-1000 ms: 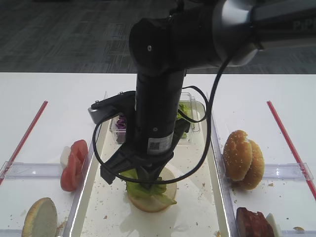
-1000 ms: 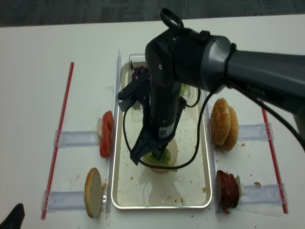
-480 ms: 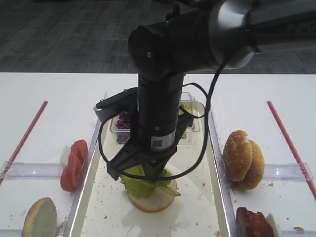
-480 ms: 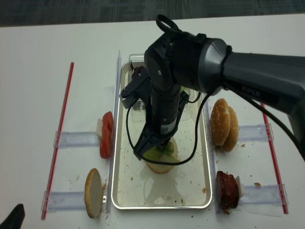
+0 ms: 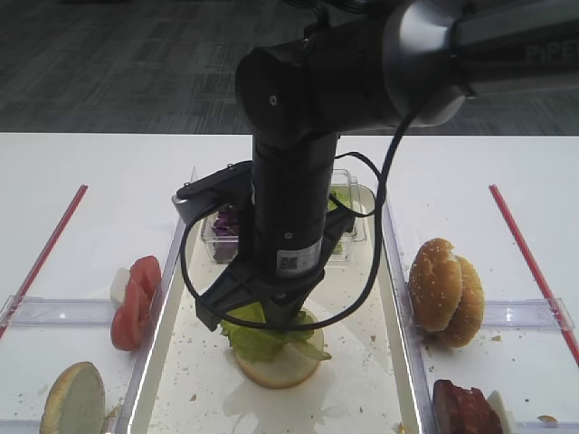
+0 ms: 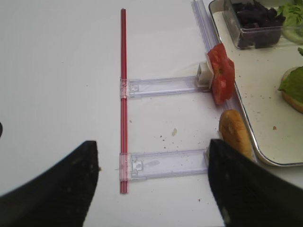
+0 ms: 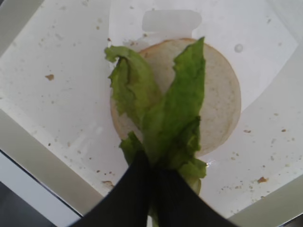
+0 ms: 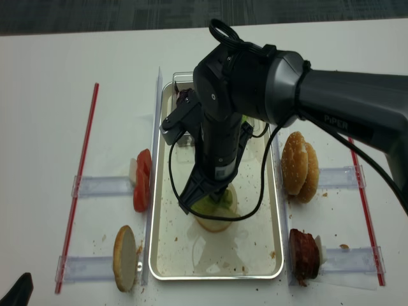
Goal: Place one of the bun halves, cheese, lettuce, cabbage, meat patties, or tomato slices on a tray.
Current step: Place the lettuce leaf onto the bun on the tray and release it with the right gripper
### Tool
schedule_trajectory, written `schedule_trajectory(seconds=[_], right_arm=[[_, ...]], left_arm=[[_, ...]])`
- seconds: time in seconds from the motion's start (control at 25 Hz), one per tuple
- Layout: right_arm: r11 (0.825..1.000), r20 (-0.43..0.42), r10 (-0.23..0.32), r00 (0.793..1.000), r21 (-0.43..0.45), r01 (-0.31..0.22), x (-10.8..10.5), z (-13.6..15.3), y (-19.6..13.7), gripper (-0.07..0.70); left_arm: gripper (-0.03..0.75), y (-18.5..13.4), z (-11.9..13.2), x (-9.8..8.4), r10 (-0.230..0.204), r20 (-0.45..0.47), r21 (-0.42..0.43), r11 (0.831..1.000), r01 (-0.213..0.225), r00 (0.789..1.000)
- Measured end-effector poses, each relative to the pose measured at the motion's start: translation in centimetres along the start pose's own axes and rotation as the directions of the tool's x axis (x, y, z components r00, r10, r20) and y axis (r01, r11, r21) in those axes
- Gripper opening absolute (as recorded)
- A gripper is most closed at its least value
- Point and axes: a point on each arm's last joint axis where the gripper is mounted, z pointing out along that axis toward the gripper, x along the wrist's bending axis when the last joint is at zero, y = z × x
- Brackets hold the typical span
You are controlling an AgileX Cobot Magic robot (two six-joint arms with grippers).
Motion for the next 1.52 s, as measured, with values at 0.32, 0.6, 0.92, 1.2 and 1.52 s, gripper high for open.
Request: schedule_trajectory(seconds=[0.32, 0.6, 0.92, 1.2, 1.52], right_arm=[[1.0, -0.004, -0.005, 1.0, 0.004, 0.005, 0.0, 0.0, 0.0, 0.06], [1.0, -0.009, -0.002, 1.0, 0.024, 0.002, 0.0, 0.7, 0.0, 0.108], [0.998, -0.022, 0.005, 1.0, 0.058, -0.004, -0.1, 2.5, 0.3, 0.273], [0.998, 0.002, -0.01, 1.0, 0.058, 0.01, -0.4, 2.5, 0.3, 0.373], [0.998, 0.009, -0.02, 1.0, 0.056, 0.02, -0.4, 2.5, 0.3, 0.642]], left_arm=[[0.454, 0.0, 0.0, 0.0, 0.0, 0.0, 0.0, 1.0, 0.0, 1.0], [0.454, 0.0, 0.0, 0.0, 0.0, 0.0, 0.0, 1.0, 0.0, 1.0], [0.454, 0.0, 0.0, 0.0, 0.0, 0.0, 0.0, 1.0, 0.0, 1.0], [0.454, 0.0, 0.0, 0.0, 0.0, 0.0, 0.0, 1.0, 0.0, 1.0], [0.454, 0.0, 0.0, 0.0, 0.0, 0.0, 0.0, 1.0, 0.0, 1.0]])
